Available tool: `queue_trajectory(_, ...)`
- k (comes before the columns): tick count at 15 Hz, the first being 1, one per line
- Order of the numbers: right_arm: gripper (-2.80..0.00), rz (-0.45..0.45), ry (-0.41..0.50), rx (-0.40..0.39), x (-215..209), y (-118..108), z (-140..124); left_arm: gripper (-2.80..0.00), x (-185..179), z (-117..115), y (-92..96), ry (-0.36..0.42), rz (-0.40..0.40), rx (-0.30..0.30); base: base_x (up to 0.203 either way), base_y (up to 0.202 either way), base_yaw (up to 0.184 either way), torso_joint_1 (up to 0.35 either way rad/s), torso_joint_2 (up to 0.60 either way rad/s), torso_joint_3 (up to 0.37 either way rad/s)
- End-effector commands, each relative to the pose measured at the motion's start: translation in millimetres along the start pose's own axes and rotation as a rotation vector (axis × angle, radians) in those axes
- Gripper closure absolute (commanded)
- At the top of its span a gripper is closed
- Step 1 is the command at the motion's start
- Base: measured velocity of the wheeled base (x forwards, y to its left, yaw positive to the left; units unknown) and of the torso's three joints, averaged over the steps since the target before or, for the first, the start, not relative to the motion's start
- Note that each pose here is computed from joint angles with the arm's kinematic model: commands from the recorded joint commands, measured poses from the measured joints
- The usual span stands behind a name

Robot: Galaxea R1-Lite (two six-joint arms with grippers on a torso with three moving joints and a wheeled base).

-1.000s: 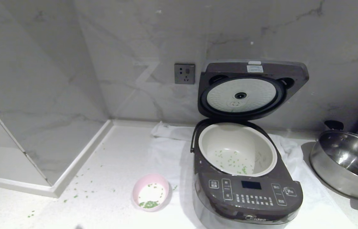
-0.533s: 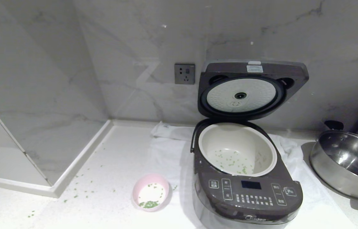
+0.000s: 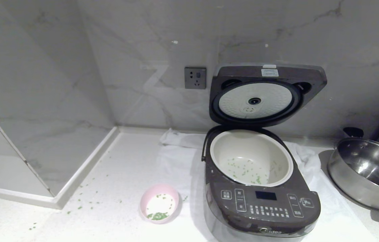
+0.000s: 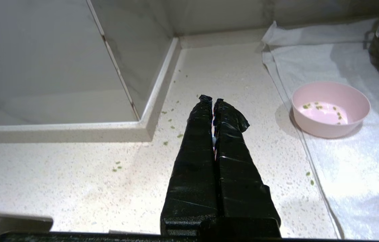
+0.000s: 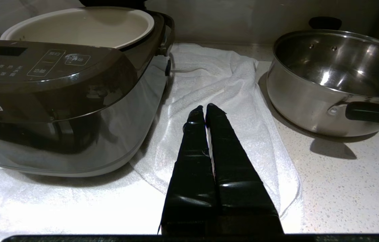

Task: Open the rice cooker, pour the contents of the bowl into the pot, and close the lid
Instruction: Close the rice cooker

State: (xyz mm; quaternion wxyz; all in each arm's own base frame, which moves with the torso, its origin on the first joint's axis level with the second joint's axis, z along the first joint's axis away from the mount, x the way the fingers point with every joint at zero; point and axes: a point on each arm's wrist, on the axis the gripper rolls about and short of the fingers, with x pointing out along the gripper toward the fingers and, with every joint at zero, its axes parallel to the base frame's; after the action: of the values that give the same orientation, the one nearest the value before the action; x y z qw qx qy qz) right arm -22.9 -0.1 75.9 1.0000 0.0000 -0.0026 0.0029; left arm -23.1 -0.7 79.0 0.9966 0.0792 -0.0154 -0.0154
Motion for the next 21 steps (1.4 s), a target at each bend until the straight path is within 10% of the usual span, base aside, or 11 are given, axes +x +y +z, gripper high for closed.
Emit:
queue_trajectory(1, 0.0, 0.0, 0.002, 0.0, 0.2, 0.0, -0.4, 0.0, 0.8, -3.8, -0.5, 0.014, 0.004, -0.032, 0.0, 0.0, 0.0, 0.0, 0.0, 0.0)
queue_trajectory(21, 0.0, 0.0, 0.002, 0.0, 0.2, 0.0, -0.4, 0.0, 0.9, -3.7, -0.3, 0.01, 0.007, -0.047, -0.014, 0.0, 0.0, 0.0, 0.0, 0.001)
